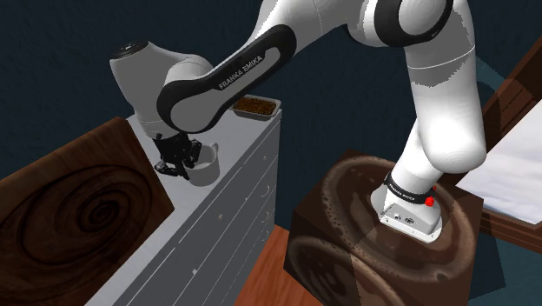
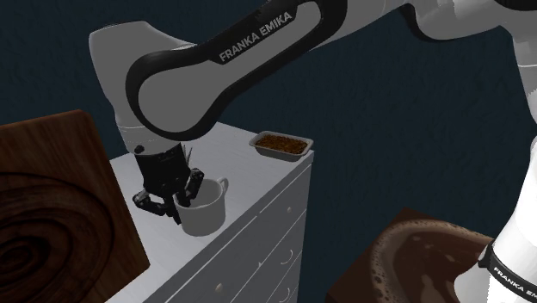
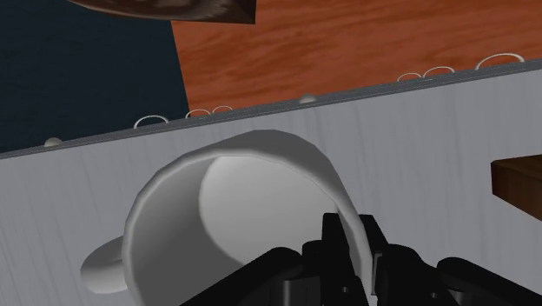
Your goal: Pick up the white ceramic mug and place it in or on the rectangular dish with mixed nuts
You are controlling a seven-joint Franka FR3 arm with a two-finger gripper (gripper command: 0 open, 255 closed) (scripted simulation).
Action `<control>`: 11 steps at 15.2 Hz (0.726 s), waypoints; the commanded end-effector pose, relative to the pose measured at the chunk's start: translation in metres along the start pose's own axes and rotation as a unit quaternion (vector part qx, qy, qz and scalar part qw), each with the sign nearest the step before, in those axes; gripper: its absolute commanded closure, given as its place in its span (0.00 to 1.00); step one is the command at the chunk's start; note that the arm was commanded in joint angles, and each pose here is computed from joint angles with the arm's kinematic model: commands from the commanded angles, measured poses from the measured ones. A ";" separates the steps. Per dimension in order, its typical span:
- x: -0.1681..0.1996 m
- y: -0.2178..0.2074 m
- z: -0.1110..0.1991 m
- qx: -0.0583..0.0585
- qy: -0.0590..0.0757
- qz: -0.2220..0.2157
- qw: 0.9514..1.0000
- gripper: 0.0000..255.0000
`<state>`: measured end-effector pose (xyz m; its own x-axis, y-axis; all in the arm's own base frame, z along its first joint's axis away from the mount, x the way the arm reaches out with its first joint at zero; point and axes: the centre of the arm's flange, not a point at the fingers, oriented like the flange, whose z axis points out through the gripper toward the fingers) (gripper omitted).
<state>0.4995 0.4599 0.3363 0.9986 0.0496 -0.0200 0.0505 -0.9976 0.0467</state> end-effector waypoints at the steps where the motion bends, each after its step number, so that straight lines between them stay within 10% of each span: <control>1: 0.000 0.000 0.000 0.000 0.000 0.000 1.000 1.00; 11: -0.001 0.002 -0.031 0.000 0.000 0.000 1.000 1.00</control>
<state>0.4996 0.4595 0.3615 0.9986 0.0495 -0.0201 0.0504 -0.9976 0.0469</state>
